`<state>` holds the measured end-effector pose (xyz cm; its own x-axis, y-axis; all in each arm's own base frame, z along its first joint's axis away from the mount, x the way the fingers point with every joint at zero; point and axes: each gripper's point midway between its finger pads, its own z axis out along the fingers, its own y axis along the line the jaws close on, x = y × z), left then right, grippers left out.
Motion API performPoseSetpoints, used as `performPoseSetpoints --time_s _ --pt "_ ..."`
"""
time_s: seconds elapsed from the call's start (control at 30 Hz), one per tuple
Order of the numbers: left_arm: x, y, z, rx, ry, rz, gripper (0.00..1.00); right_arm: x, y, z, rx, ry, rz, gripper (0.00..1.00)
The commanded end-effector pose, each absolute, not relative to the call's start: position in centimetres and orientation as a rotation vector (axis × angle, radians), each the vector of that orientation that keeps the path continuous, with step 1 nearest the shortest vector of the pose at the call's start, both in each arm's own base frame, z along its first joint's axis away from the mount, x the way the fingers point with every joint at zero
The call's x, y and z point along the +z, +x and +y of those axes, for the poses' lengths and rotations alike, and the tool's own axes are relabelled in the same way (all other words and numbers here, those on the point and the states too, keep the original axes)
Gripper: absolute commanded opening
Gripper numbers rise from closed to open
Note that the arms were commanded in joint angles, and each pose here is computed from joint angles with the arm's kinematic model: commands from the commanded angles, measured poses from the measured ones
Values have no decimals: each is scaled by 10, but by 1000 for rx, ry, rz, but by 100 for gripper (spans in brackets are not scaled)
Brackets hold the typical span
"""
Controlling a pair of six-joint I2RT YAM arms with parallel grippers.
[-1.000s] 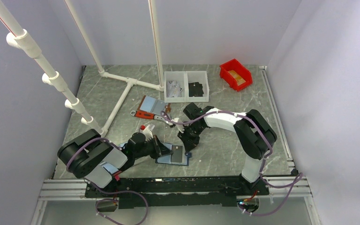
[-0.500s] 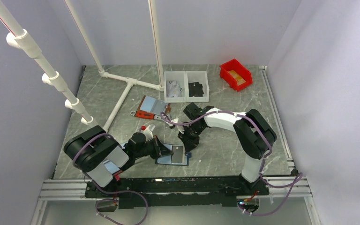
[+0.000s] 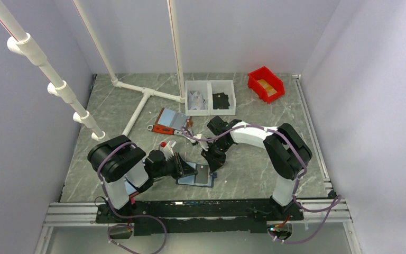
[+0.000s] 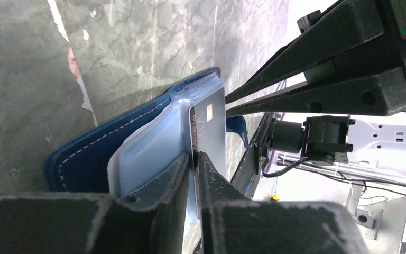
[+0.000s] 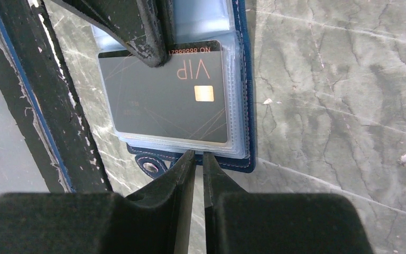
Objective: Take the credit cards out of the card holder
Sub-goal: Remove the credit card from the card holder.
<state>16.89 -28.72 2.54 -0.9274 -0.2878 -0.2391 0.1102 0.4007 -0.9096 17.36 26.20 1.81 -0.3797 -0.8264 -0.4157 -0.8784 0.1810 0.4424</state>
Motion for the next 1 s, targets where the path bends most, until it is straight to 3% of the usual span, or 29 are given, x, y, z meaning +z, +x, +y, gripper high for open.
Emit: performPoseSetpoints --time_s 0.0,0.3,0.37,0.47,0.97 --pt "29 171 -298 -1571 -116 2287 22 11 177 275 952 -1734 2293 13" --pt "24 173 -298 -1536 -120 2323 24 9 172 278 961 -1750 2298 13" --pt "22 173 -297 -1523 -129 2334 19 9 171 279 966 -1752 2294 13" --pt "22 174 -297 -1517 -131 2335 1 9 171 279 968 -1753 2294 13" --pt "30 170 -270 -1317 -105 2389 0 -4 183 269 823 -1744 2348 12"
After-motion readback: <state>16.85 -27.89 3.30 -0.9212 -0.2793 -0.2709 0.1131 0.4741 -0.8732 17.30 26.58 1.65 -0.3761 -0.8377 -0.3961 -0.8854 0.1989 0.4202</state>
